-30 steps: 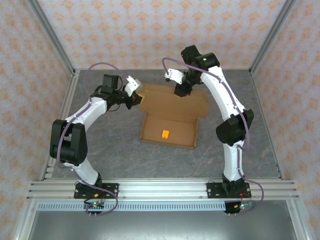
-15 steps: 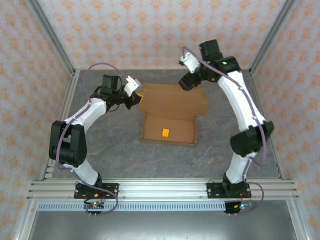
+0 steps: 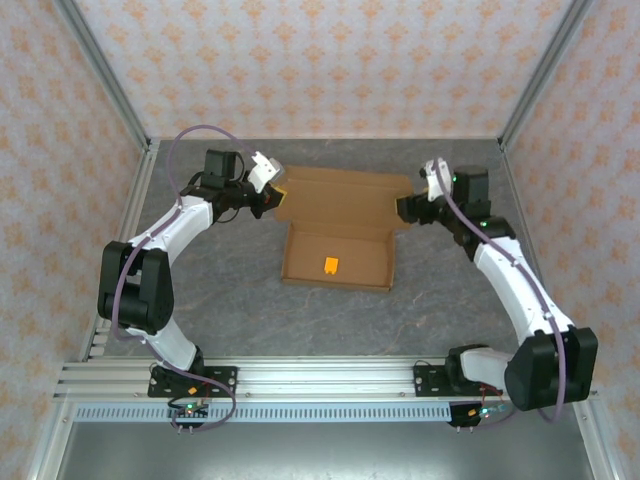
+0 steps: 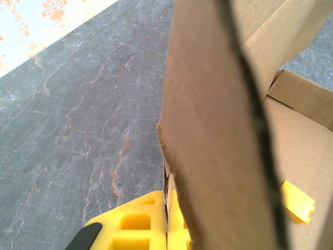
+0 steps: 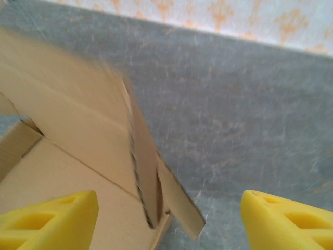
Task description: Fold the paper box
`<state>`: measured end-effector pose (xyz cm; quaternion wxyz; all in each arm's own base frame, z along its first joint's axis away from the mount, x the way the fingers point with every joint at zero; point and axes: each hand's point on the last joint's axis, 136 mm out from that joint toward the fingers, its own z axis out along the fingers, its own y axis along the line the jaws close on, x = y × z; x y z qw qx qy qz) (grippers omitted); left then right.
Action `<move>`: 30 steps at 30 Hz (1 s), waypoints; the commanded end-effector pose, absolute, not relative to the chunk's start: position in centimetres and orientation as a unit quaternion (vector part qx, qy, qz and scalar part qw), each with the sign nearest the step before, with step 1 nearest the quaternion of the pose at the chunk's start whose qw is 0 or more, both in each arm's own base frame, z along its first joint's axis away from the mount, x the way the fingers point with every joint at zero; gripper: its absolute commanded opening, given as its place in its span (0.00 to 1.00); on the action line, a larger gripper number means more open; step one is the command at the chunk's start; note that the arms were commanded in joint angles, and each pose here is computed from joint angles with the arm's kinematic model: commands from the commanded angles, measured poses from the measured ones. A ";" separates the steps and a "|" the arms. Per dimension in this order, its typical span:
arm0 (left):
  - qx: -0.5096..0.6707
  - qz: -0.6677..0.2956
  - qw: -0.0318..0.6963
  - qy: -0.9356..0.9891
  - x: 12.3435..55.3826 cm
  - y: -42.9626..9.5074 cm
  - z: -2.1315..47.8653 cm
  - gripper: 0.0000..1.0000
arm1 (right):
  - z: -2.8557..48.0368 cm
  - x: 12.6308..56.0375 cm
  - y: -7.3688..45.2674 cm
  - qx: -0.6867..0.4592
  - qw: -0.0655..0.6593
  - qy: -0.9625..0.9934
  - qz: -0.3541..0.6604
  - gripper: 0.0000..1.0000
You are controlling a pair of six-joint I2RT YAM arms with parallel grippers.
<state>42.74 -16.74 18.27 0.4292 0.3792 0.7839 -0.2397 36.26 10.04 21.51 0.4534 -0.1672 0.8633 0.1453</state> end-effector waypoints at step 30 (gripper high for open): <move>0.340 -0.218 0.470 0.785 43.9 -16.6 20.7 0.00 | 18.2 39.7 11.1 -0.159 0.578 0.783 0.165 0.15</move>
